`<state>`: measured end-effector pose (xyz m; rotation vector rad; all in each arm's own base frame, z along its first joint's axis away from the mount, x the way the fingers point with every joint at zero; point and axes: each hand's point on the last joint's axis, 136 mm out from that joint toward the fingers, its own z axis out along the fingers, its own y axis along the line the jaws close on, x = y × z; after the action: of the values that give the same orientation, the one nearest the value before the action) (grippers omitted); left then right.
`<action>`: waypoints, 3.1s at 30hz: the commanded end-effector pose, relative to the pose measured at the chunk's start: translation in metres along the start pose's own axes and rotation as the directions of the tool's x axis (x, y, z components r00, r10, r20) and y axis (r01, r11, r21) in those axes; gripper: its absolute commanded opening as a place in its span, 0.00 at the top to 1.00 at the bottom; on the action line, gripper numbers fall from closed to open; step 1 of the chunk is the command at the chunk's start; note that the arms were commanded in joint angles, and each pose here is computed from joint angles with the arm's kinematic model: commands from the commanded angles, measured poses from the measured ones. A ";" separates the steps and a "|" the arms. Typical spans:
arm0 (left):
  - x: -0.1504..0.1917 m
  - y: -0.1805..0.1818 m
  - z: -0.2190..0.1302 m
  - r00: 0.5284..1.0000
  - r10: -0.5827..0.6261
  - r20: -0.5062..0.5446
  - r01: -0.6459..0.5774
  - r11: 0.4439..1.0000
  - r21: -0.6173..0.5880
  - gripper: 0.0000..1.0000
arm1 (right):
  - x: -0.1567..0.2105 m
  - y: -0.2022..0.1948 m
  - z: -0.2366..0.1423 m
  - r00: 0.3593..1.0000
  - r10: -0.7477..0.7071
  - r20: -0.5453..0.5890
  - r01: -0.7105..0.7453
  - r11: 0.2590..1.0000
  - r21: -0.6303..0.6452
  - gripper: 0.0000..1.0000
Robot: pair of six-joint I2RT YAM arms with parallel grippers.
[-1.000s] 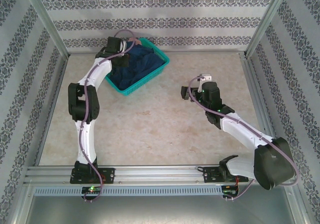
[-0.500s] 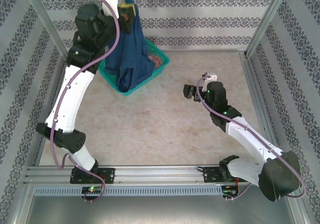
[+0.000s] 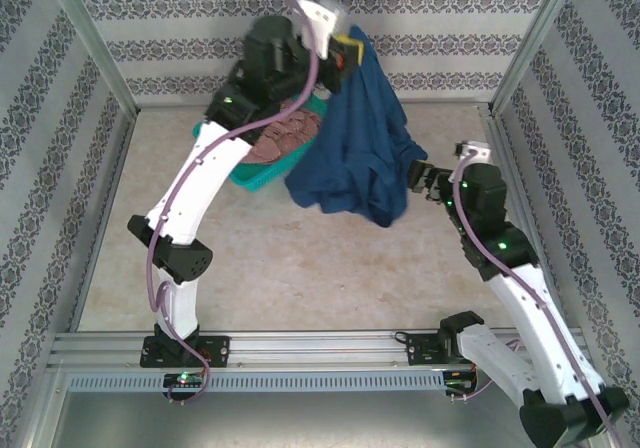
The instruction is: Fold the inside-out t-shirt
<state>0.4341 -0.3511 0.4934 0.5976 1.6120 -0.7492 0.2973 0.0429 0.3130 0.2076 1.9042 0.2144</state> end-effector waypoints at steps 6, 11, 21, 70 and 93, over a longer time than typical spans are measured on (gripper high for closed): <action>0.177 0.043 0.024 0.924 -0.012 -0.382 -0.042 0.990 -0.133 0.37 | -0.007 -0.031 -0.024 0.994 -0.106 -0.001 0.105 0.984 0.144 0.03; 0.242 0.120 -0.040 0.819 0.052 -0.572 -0.243 0.934 -0.263 0.11 | 0.017 -0.003 -0.003 0.995 -0.088 -0.049 0.089 0.996 0.003 0.03; 0.334 0.200 -0.056 0.576 -0.003 -0.817 -0.352 0.902 -0.251 0.10 | 0.038 0.033 0.026 0.988 -0.096 -0.121 0.083 0.991 -0.107 0.03; 0.271 0.379 -0.176 0.732 -0.498 -0.466 -0.089 0.608 -0.789 0.36 | 0.121 0.017 0.118 0.891 -0.023 -0.454 0.002 0.999 -0.048 0.13; 0.431 0.059 -0.030 0.597 -0.344 -0.725 0.251 0.938 -0.238 0.33 | 0.242 -0.107 0.050 0.639 0.363 -0.678 -0.098 0.913 0.397 0.30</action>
<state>0.3745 -0.2891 0.0498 0.5549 2.6373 -0.6875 0.2507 0.0040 0.0476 0.6767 2.7460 0.1838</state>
